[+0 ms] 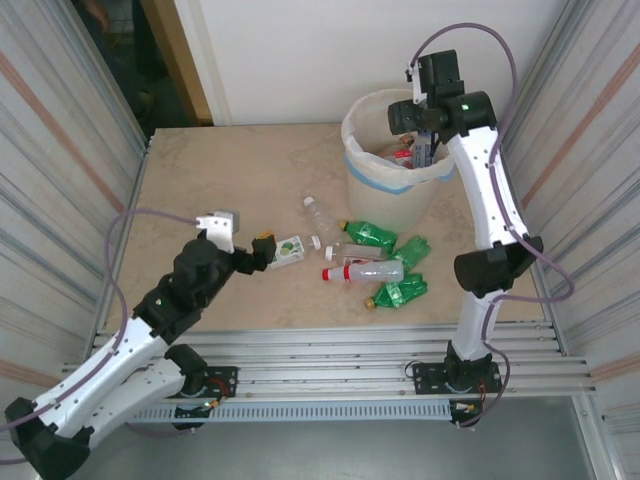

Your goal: Put the plastic bottles in the bin

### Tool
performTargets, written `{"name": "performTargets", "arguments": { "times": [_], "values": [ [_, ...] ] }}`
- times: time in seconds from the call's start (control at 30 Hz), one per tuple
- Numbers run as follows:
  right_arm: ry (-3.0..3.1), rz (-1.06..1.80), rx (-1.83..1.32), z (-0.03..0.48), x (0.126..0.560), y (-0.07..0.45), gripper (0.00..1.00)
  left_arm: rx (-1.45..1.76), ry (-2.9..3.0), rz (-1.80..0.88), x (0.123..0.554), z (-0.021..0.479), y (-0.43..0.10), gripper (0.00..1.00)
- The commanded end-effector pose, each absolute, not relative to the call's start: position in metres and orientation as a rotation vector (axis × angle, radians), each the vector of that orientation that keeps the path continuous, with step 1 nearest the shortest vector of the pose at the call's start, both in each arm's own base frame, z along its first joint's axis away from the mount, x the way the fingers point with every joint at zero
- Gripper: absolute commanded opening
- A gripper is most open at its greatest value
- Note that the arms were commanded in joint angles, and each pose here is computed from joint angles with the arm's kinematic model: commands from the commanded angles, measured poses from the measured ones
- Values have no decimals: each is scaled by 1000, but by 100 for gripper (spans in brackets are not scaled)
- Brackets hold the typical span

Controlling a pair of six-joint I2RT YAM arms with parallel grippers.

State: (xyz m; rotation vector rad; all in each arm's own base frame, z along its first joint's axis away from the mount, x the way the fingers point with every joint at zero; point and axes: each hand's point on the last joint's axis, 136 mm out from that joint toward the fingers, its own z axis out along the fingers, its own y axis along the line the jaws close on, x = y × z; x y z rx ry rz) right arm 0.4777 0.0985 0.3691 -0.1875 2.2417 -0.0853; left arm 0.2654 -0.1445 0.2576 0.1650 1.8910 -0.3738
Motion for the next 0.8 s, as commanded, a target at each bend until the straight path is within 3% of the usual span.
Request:
{"name": "performTargets", "arguments": {
  "times": [0.0,0.17,0.47,0.77],
  "values": [
    [2199,-33,-105,391,454,93,91,295,2023,-286,270,241,-142,99],
    [2177,-1,-47,396,426,85,100,536,2139,-282,286,218,-165,99],
    [2125,-40,58,398,375,56,98,903,2360,-116,318,161,-188,98],
    [2088,-31,119,401,347,39,98,1117,2434,-113,331,121,-206,99]
  ]
}}
